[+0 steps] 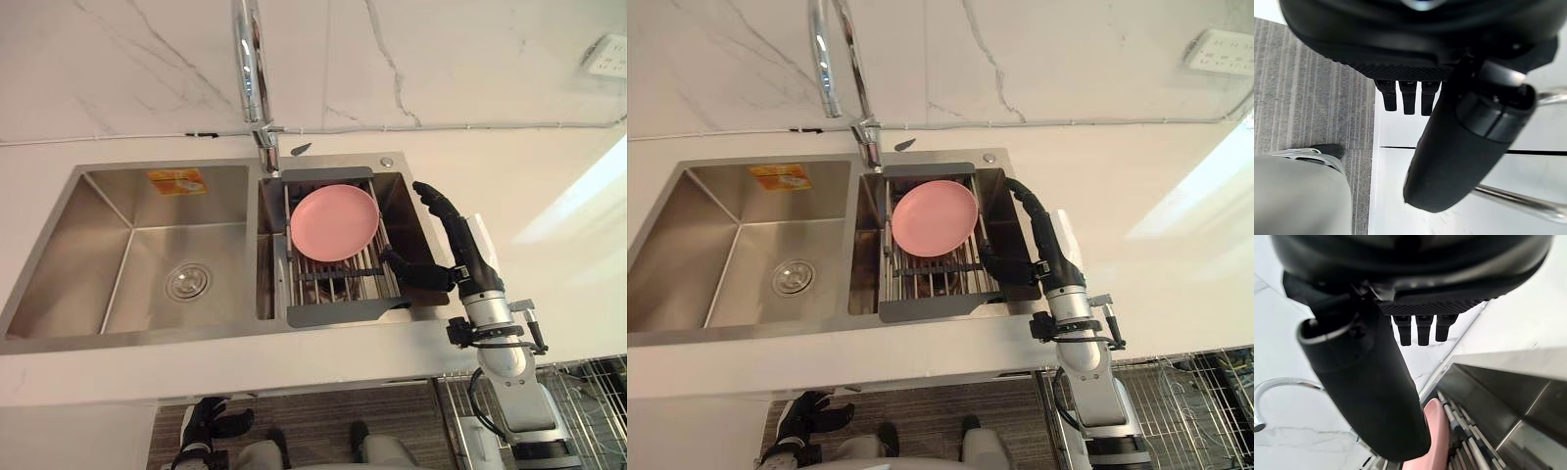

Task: Walk over to the sink, pick up the cup, carry it to the dishwasher, place the cup inside the dishwasher, then close the dishwasher door

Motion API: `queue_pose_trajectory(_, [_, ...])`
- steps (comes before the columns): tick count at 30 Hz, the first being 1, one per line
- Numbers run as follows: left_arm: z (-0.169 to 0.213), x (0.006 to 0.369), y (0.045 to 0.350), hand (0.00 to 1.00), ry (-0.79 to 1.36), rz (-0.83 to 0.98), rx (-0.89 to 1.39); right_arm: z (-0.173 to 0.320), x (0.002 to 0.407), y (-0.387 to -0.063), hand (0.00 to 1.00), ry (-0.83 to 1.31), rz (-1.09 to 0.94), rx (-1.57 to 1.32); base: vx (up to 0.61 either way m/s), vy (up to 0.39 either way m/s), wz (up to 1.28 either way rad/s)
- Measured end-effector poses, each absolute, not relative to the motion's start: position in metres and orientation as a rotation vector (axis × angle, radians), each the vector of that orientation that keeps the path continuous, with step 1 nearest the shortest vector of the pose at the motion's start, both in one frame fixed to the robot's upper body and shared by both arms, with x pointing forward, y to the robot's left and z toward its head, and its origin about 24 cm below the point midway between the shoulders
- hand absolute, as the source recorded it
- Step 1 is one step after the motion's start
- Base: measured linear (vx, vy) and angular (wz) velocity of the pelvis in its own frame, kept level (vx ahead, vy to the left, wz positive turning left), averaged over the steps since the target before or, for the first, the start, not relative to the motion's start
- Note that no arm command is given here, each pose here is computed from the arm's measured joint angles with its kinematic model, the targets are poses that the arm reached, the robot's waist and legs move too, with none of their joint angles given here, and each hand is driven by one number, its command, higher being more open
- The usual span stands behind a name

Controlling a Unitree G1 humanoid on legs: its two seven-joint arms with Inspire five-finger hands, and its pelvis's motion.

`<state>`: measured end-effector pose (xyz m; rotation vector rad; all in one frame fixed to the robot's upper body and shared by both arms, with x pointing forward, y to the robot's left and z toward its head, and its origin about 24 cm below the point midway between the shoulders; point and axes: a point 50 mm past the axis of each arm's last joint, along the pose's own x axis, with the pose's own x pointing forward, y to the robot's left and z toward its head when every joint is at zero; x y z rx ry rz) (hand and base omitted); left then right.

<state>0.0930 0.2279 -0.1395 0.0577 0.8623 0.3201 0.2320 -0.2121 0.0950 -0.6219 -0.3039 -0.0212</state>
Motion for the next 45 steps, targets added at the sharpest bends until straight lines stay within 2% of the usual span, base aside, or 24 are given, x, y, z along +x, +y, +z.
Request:
queue_pose_trajectory(6, [-0.139,0.091,0.23,0.9,0.867,0.325,0.066,0.078,0.226,-0.219,0.9,-0.207,0.063,-0.692,0.03,0.019,0.13])
queue_pose_trajectory(14, [-0.14,0.089,0.229,0.9,0.872,0.325,0.063,0.074,0.226,-0.218,0.9,-0.195,0.052,-0.698,0.0,0.0,0.0])
queue_pose_trajectory(19, [-0.143,0.087,0.225,0.9,0.891,0.315,0.051,0.069,0.226,-0.217,0.9,-0.183,-0.033,-0.667,-0.01,-0.006,0.03])
queue_pose_trajectory(26, [-0.148,0.077,0.224,0.9,0.95,0.302,0.052,0.075,0.226,-0.231,0.9,-0.196,-0.176,-0.693,-0.05,-0.017,0.07])
queue_pose_trajectory(45, [-0.149,0.069,0.226,0.9,0.971,0.305,0.059,0.076,0.258,-0.231,0.9,-0.178,-0.017,-0.851,0.0,-0.011,0.07])
